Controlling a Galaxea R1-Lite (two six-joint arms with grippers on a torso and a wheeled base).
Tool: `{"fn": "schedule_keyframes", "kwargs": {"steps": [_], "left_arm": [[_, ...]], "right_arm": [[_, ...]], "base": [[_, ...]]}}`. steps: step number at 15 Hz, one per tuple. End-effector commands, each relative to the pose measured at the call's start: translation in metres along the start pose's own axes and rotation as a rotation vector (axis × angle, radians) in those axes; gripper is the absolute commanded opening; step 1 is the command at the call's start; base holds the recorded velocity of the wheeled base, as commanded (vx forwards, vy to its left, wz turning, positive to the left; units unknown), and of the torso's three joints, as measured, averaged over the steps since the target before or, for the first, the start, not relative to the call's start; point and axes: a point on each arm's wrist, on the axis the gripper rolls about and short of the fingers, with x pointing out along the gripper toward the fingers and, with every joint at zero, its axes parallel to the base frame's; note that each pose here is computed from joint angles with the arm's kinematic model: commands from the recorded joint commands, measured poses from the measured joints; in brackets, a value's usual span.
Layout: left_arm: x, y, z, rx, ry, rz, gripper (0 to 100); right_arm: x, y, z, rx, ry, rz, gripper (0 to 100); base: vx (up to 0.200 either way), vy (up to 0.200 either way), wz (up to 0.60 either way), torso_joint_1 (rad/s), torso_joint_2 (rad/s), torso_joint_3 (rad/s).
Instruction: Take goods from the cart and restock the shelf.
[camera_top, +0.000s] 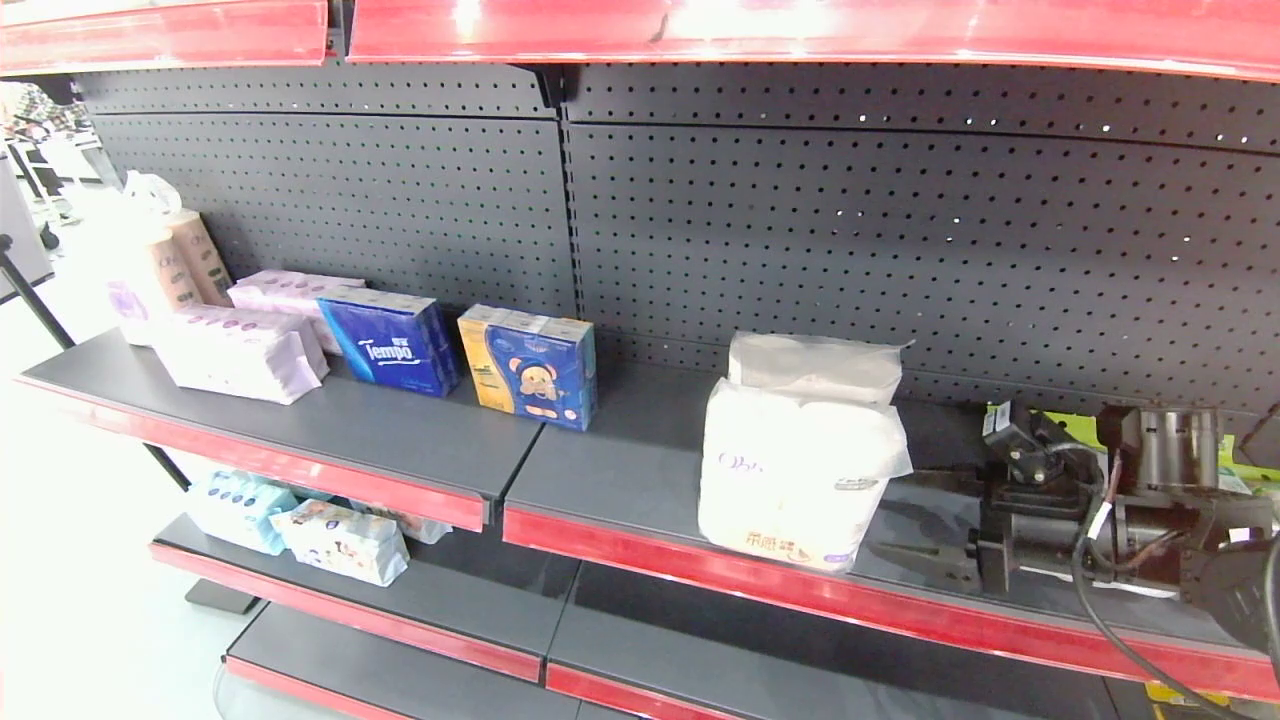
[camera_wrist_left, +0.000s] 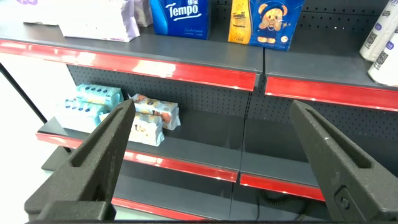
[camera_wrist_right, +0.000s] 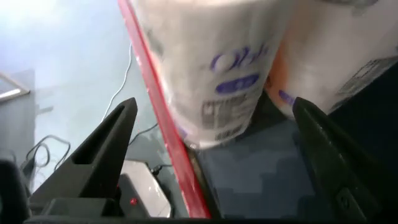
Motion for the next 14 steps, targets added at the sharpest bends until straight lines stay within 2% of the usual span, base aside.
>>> {"fn": "schedule_keyframes", "kwargs": {"steps": [1, 5, 10, 14], "left_arm": [[0.0, 0.0, 0.0, 0.0, 0.001, 0.0, 100], [0.0, 0.0, 0.0, 0.0, 0.003, 0.0, 100], [0.0, 0.0, 0.0, 0.0, 0.0, -0.001, 100], [0.0, 0.0, 0.0, 0.0, 0.003, 0.0, 100]], "right_arm": [[-0.011, -0.002, -0.002, -0.018, -0.002, 0.017, 100], [-0.019, -0.001, -0.006, 0.021, 0.027, 0.022, 100], [-0.03, -0.003, -0.008, 0.102, 0.109, -0.078, 100], [-0.033, -0.003, -0.004, 0.149, 0.133, -0.155, 100]], "base": [[0.0, 0.0, 0.0, 0.0, 0.0, 0.0], [0.0, 0.0, 0.0, 0.0, 0.0, 0.0], [0.0, 0.0, 0.0, 0.0, 0.0, 0.0], [0.0, 0.0, 0.0, 0.0, 0.0, 0.0]]}}
